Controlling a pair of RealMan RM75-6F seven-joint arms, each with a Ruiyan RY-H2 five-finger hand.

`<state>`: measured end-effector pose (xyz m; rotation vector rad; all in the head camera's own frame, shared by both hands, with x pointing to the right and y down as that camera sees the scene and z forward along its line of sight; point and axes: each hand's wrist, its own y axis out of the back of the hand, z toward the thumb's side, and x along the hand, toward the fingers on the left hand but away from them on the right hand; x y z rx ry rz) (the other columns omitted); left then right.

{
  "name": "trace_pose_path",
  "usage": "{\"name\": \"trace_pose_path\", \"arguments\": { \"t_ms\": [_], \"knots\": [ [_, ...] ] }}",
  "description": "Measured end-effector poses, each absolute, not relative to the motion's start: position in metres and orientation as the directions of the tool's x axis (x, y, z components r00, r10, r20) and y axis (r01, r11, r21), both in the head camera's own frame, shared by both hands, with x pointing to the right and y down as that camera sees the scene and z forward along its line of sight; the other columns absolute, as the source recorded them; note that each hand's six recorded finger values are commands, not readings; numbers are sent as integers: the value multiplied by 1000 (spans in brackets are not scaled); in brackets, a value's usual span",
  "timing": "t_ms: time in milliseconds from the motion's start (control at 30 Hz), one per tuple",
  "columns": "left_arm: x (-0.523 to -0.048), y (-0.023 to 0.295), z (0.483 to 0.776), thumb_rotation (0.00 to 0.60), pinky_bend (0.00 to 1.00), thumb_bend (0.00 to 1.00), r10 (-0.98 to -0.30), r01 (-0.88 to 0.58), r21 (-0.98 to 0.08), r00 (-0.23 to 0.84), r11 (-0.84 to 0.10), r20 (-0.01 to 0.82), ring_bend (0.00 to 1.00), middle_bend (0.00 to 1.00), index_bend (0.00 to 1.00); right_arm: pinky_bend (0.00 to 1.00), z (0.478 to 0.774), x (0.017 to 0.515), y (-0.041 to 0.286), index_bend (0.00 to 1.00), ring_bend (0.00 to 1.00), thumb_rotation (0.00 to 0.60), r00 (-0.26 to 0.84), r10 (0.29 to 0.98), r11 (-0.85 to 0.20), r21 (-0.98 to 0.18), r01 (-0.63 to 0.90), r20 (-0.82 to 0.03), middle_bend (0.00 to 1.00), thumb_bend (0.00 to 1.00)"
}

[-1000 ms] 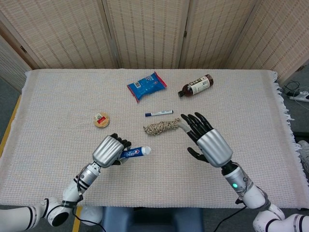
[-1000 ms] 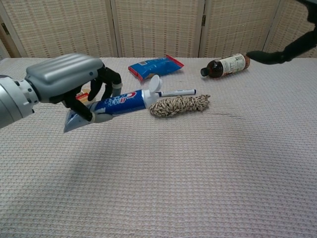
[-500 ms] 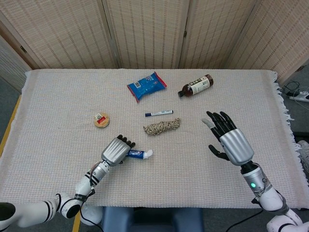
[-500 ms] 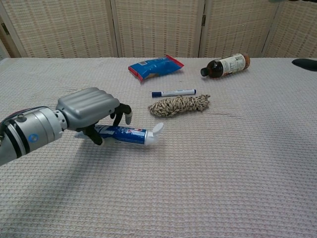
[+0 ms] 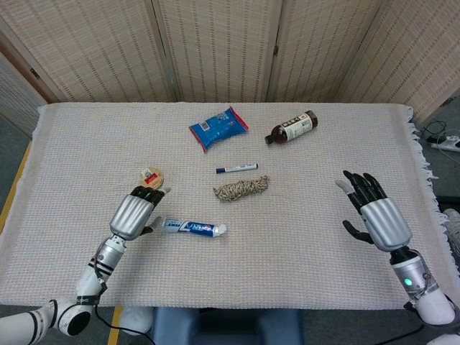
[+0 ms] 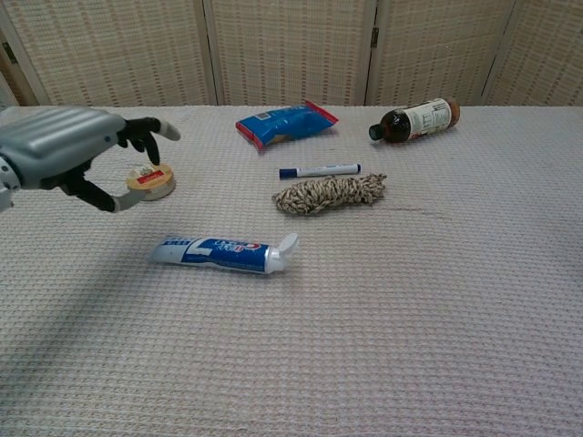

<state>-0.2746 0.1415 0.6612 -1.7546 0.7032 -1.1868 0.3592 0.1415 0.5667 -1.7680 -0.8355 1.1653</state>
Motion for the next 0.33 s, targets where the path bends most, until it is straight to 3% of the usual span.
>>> {"name": "trace_pose_path", "arguments": {
  "t_ms": [200,333],
  "knots": [
    [-359,146,619,600,254,434,-910,-57,-922,196,-383,366,281,350,217,0,557,395,160,0,32,600,270,881,-427,-899,100,-389,32,376],
    [-403,169,599,600,248,434,-937,-77,-935,87,-345,338,282,350,234,0,551,412,171,0,35,600,230,894,-419,-900,121,-385,33,376]
  ]
}}
